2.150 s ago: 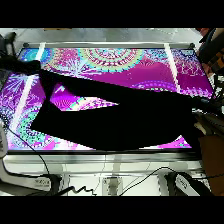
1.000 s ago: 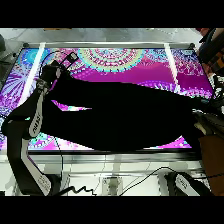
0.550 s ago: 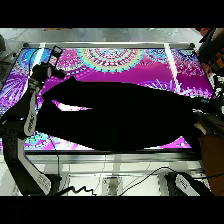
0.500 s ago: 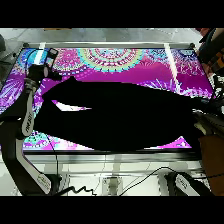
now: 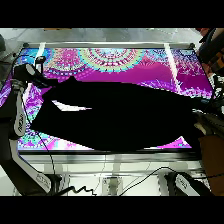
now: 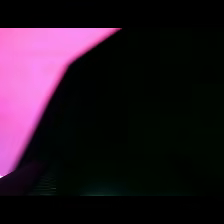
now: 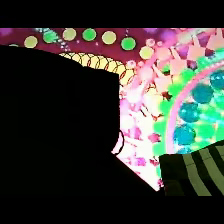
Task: Fold the clothes and pants, and hang the long-sleeved shirts on hangers.
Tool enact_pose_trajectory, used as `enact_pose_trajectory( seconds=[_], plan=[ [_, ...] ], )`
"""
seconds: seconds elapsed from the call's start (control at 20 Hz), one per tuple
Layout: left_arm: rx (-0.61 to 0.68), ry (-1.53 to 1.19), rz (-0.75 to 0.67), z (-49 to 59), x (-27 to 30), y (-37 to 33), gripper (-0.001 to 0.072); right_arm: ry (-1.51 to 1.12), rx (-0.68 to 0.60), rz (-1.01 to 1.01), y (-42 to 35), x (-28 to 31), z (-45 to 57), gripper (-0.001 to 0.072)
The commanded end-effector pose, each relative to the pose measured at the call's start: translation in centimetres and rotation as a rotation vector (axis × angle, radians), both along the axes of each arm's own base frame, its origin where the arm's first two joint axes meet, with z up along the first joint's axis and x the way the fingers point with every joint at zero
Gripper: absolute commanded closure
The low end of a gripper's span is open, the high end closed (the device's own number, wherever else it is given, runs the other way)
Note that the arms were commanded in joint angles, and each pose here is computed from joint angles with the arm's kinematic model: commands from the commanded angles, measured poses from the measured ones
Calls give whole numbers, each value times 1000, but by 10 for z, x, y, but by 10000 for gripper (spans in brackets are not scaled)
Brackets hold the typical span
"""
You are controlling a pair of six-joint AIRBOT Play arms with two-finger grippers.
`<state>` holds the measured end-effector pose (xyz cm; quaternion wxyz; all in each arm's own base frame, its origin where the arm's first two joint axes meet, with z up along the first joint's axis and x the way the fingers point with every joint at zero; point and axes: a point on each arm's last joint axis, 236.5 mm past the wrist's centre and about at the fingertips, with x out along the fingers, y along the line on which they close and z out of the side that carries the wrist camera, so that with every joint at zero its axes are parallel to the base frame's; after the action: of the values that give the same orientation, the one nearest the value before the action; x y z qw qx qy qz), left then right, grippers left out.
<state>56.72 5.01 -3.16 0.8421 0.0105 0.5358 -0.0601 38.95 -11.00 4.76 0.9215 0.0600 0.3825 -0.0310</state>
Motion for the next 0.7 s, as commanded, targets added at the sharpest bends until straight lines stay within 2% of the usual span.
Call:
enact_pose_trajectory(
  seconds=[0.0,0.15,0.25,0.3,0.5,0.65],
  plan=[
    [-61,39,-58,-3,-8,-30,19,0,4,1,1,0,0,691],
    [-55,88,-99,-15,-16,-48,20,0,4,1,1,0,0,691],
    [38,120,-117,-27,-19,-36,59,1,5,2,1,0,0,691],
    [96,145,-125,-33,-23,-25,104,1,4,2,1,0,0,691],
    [139,232,-136,-55,-37,-15,117,2,5,2,1,0,-1,691],
    [304,220,-141,-49,-31,19,126,5,6,3,2,0,-2,691]
  ],
)
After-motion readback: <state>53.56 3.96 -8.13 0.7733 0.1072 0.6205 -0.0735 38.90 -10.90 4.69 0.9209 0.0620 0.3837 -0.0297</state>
